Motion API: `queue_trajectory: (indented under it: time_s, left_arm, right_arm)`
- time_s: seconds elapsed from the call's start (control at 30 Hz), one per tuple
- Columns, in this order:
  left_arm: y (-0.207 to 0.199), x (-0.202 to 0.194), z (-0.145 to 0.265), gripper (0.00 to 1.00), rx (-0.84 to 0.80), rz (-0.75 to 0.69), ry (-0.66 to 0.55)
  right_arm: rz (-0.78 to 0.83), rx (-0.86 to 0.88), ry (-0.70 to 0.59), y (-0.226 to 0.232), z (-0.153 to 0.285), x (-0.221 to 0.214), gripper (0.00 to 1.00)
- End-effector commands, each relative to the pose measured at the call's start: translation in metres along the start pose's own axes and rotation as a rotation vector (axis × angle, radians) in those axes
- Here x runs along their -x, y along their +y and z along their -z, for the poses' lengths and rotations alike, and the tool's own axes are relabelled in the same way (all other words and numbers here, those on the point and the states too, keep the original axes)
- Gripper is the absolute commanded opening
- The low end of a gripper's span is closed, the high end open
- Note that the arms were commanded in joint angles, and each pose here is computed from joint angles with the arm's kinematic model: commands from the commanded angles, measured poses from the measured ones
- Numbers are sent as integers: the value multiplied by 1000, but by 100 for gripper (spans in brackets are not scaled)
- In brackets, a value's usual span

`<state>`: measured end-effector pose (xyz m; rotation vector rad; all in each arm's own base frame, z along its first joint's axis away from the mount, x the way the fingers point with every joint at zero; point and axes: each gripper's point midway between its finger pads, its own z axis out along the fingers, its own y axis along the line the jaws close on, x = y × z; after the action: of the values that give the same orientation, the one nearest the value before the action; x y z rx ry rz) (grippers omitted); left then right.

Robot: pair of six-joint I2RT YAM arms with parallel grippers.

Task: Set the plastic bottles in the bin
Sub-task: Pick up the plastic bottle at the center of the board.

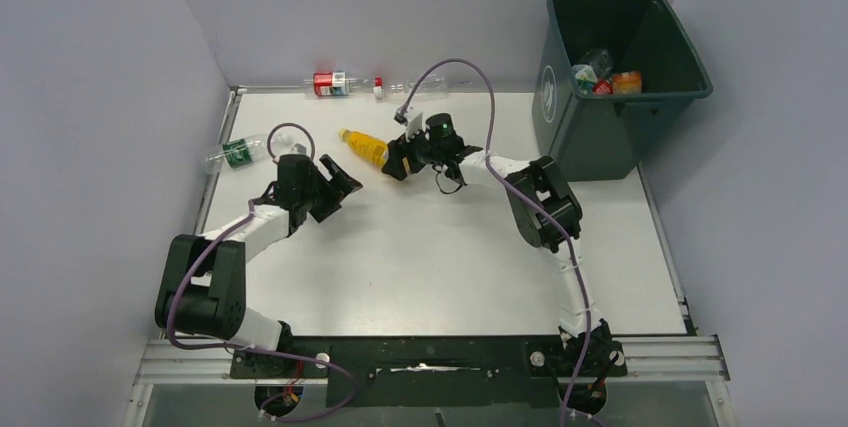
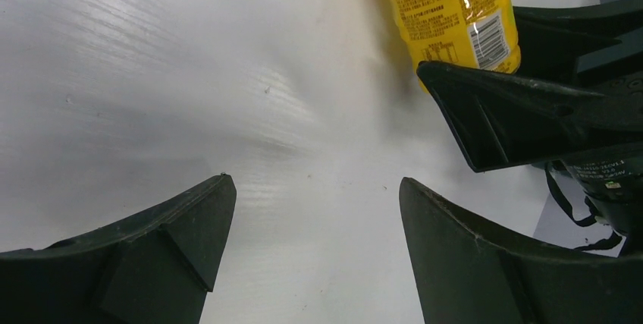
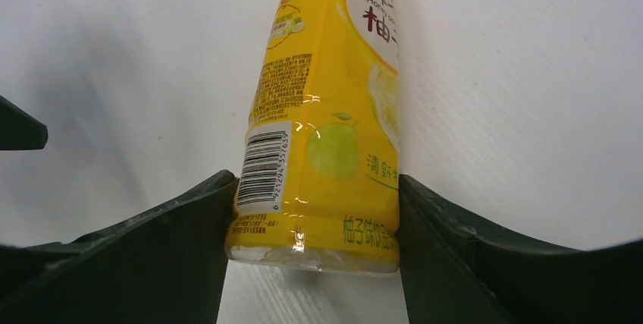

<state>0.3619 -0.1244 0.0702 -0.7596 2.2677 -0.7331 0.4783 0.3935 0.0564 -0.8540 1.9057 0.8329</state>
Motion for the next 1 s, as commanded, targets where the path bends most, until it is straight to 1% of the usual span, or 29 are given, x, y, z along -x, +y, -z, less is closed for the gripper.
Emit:
queue_trajectory:
  time_s: [0.0, 0.17, 0.4, 0.67, 0.8, 0.97]
  left_arm:
    - [-17, 19, 9, 79, -56, -32, -64]
    - [-25, 31, 15, 79, -62, -48, -85]
    - [-42, 45, 34, 79, -93, -75, -122]
    - [-56, 57, 55, 79, -116, -100, -157]
    - [-56, 58, 60, 79, -120, -101, -166]
    - [-55, 55, 59, 79, -128, -95, -160]
  right_arm:
    - [77, -63, -110, 11, 36, 63, 55]
    - [113, -135, -142, 16, 74, 86, 55]
    - [187, -250, -175, 22, 136, 130, 55]
    - [237, -388, -298, 30, 224, 198, 57]
    - [225, -492, -358, 16, 275, 229, 58]
    - [186, -621, -415, -16, 338, 252, 59]
